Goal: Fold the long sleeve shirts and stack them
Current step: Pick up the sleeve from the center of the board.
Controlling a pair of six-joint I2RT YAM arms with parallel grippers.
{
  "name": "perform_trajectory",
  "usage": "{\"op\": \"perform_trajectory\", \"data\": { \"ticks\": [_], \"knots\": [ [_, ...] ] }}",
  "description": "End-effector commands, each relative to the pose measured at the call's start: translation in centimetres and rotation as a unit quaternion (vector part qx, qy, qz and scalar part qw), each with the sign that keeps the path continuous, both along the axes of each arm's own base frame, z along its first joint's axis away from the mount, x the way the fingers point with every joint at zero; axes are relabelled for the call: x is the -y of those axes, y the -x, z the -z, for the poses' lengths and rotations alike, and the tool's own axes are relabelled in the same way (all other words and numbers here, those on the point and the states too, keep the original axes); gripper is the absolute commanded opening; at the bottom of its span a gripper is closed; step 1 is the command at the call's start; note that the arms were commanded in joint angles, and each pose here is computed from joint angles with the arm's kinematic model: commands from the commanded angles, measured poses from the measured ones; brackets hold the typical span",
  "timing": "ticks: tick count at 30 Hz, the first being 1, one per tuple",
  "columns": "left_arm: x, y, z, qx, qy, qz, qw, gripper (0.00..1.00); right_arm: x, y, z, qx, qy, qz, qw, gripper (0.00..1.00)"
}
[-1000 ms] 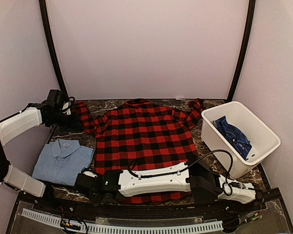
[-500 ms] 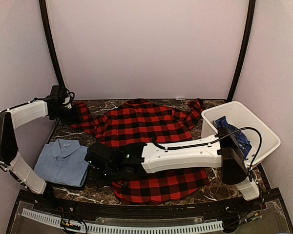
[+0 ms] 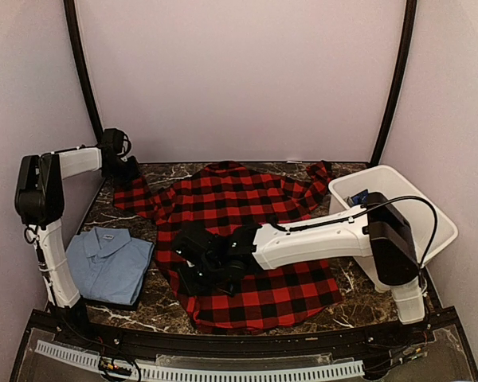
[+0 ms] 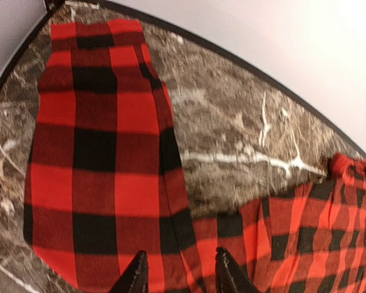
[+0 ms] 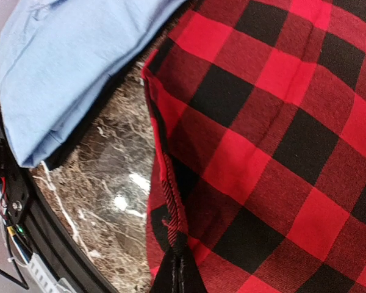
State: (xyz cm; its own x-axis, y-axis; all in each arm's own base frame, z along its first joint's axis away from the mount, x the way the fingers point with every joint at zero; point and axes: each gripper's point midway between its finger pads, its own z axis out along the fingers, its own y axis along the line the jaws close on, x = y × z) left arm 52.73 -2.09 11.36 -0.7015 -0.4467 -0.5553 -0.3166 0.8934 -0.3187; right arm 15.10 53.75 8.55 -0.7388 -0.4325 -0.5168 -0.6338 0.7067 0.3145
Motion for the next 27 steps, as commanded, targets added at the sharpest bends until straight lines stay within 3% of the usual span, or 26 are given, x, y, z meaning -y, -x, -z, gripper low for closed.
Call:
{"op": "perform_trajectory", "data": {
  "ticks": [1, 7, 12, 21, 27],
  "knots": [
    [-3.1, -4.6, -0.2, 0.018, -0.049, -0.066, 0.996, 0.37, 0.1, -1.3, -3.3, 0.001, -0.056, 0.002, 0.998, 0.00],
    [-5.4, -8.5, 2.3, 0.006, -0.112, -0.102, 0.989, 0.39, 0.1, -2.3, -3.5, -0.005, -0.073, -0.012, 0.997, 0.00],
    [-5.3, -11.4, 2.2, 0.034, -0.132, -0.098, 0.986, 0.41, -0.2, -1.9, -3.1, -0.008, -0.074, -0.033, 0.997, 0.00],
    [-4.0, -13.3, 4.6, 0.022, -0.164, -0.095, 0.982, 0.49, -0.4, -1.7, -2.6, -0.012, -0.084, -0.043, 0.995, 0.00],
    [-3.2, -13.5, 5.6, 0.014, -0.153, -0.084, 0.985, 0.47, -0.5, -1.6, -2.7, -0.016, -0.092, -0.045, 0.995, 0.00]
  ]
}}
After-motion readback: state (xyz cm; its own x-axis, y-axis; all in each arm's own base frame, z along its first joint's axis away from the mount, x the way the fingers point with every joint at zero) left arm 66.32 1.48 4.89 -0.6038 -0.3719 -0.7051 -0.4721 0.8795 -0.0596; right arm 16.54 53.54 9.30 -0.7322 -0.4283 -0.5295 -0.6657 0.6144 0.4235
